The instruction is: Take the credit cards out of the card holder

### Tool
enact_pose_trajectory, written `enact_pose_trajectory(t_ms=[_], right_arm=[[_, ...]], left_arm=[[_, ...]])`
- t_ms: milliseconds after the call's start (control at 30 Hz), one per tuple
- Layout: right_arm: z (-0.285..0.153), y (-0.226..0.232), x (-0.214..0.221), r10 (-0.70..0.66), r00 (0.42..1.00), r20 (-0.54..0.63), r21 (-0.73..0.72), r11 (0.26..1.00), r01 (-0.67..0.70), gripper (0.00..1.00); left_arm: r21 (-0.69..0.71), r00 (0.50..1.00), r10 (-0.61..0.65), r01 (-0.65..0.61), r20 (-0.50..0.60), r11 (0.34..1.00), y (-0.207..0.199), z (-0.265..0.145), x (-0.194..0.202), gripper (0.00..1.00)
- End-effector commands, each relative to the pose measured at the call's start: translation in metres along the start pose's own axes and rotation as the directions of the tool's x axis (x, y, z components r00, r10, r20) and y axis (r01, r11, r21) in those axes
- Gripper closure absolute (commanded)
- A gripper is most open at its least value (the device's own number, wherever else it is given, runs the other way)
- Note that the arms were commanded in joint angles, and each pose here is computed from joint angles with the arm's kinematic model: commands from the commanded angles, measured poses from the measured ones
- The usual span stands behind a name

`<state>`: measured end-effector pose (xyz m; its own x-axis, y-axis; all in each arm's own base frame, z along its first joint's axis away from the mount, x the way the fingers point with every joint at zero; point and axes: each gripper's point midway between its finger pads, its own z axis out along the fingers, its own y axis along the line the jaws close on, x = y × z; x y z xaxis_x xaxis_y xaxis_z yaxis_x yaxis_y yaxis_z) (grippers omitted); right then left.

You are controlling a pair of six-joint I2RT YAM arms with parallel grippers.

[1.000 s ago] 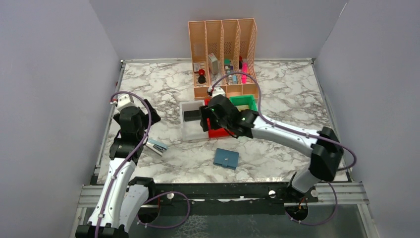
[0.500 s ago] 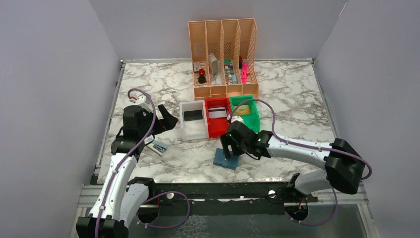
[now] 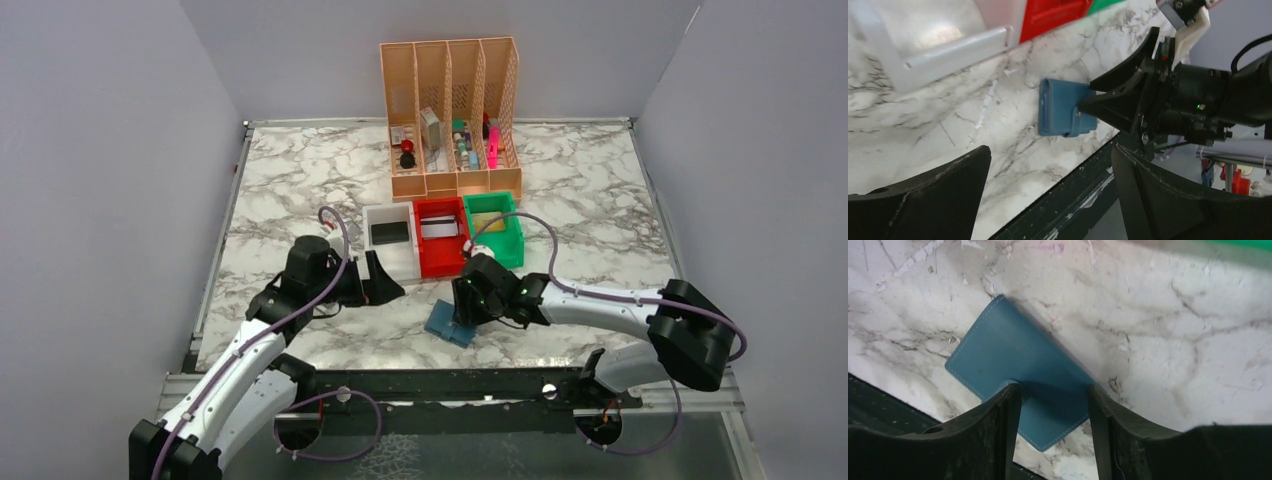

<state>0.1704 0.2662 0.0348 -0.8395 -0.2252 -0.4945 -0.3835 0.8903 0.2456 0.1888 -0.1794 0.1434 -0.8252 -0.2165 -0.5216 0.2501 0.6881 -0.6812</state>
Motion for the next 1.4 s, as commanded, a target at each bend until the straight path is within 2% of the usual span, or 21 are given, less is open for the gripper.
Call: enact_pose_trajectory(t_ms=[0, 133, 233, 433, 667, 733, 833, 933, 1033, 1200, 1367], right_arm=[[-0.009, 0.008, 0.029, 0.175, 0.984, -0.045, -0.084, 0.98, -0.178, 0.46], [-0.013, 0.007, 0.046, 0.246, 0.968, -0.055, -0.128, 0.959, -0.251, 0.48], [-0.018, 0.01, 0.05, 0.265, 0.963, -0.05, -0.174, 0.947, -0.269, 0.45], [-0.026, 0.04, 0.055, 0.193, 0.977, -0.087, -0.359, 0.909, -0.212, 0.4], [-0.021, 0.056, 0.06, 0.182, 0.98, -0.081, -0.378, 0.904, -0.199, 0.45], [-0.023, 0.057, 0.057, 0.184, 0.98, -0.071, -0.354, 0.914, -0.197, 0.46], [-0.03, 0.048, 0.04, 0.201, 0.979, 0.017, -0.291, 0.938, -0.187, 0.41], [-0.03, 0.011, 0.028, 0.296, 0.948, 0.12, -0.114, 0.952, -0.283, 0.36], [-0.032, -0.018, 0.029, 0.37, 0.91, 0.189, -0.008, 0.927, -0.375, 0.28], [-0.027, -0.028, 0.026, 0.402, 0.877, 0.263, -0.029, 0.912, -0.41, 0.2], [-0.014, -0.03, 0.024, 0.371, 0.888, 0.271, 0.011, 0.922, -0.388, 0.18]], left_arm=[[0.023, 1.0, -0.006, 0.005, 0.026, 1.0, -0.015, 0.002, 0.012, 0.08], [0.047, 1.0, -0.016, 0.016, -0.013, 0.999, -0.017, 0.003, 0.035, 0.13], [0.065, 0.999, -0.025, 0.027, -0.031, 0.998, -0.02, 0.002, 0.05, 0.15], [0.126, 0.999, -0.011, 0.015, -0.032, 0.992, -0.036, -0.005, 0.061, 0.19], [0.114, 0.992, 0.072, -0.061, -0.101, 0.992, -0.039, 0.019, 0.08, 0.21], [0.112, 0.989, 0.105, -0.093, -0.102, 0.989, -0.041, 0.023, 0.083, 0.21], [0.082, 0.985, 0.135, -0.127, -0.103, 0.988, -0.036, 0.028, 0.084, 0.21], [0.048, 0.987, 0.15, -0.147, -0.057, 0.988, -0.028, 0.029, 0.078, 0.2], [0.036, 0.985, 0.172, -0.172, -0.008, 0.985, -0.027, 0.027, 0.069, 0.17], [0.021, 0.976, 0.216, -0.217, 0.028, 0.976, -0.026, 0.029, 0.06, 0.13], [0.054, 0.97, 0.242, -0.243, 0.02, 0.969, -0.033, 0.041, 0.06, 0.12]])
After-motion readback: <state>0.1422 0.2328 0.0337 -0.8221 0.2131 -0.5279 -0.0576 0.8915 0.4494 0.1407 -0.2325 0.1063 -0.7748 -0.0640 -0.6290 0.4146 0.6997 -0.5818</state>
